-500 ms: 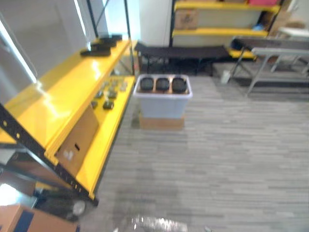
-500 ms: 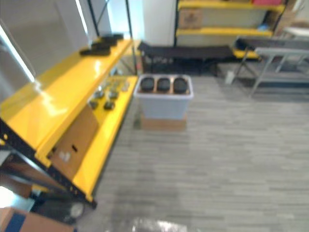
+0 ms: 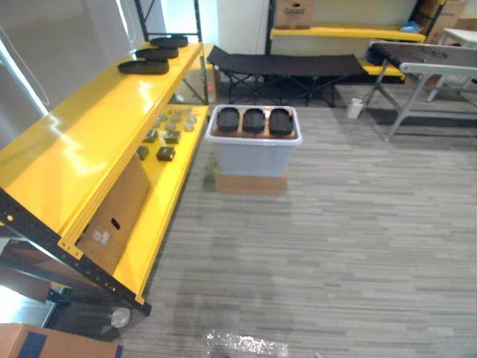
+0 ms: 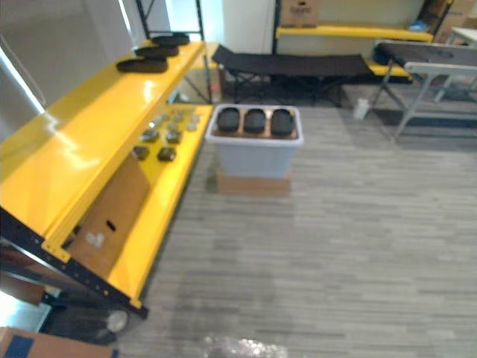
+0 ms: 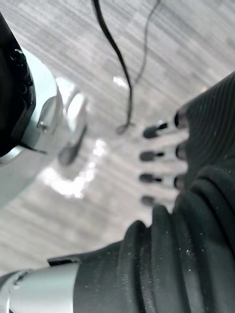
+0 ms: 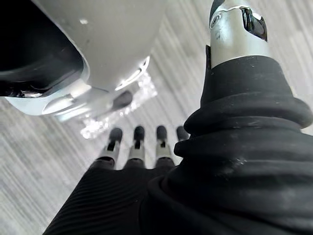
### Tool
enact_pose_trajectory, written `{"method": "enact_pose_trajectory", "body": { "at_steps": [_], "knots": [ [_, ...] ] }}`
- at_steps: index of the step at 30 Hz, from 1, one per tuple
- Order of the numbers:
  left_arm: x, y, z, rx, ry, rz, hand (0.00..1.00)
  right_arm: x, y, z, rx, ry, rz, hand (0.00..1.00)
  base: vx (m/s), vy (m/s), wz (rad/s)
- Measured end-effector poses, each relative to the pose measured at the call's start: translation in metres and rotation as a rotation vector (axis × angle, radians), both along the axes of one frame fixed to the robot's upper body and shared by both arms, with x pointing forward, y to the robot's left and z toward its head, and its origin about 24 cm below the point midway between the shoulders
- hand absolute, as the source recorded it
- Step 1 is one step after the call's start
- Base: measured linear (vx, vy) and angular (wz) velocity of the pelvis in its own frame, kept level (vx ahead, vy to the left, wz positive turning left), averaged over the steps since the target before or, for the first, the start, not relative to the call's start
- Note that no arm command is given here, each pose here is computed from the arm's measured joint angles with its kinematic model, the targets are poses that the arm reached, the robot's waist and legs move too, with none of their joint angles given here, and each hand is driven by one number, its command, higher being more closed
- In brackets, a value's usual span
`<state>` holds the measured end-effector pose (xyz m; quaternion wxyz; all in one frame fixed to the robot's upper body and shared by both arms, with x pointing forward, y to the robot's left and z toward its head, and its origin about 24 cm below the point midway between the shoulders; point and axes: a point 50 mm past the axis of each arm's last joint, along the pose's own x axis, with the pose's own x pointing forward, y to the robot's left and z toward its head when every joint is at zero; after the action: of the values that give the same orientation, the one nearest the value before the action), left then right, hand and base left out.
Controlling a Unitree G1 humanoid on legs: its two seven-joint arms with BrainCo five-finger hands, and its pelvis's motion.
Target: Walk over and take plastic housings, then place them on the shelf
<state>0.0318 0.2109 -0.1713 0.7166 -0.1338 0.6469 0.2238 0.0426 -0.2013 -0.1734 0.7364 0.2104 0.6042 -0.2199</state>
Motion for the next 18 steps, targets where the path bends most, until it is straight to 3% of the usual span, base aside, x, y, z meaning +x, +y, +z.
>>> {"method": "enact_pose_trajectory", "body": {
  "at_steps": [18],
  "knots": [
    [0.0027,0.0012,0.0003,0.045,-0.032,-0.065,0.0,0.0001,0.0009,-0.0001,0.006,0.014,-0.002,0.0,-0.02,-0.002,-0.01]
  ]
}}
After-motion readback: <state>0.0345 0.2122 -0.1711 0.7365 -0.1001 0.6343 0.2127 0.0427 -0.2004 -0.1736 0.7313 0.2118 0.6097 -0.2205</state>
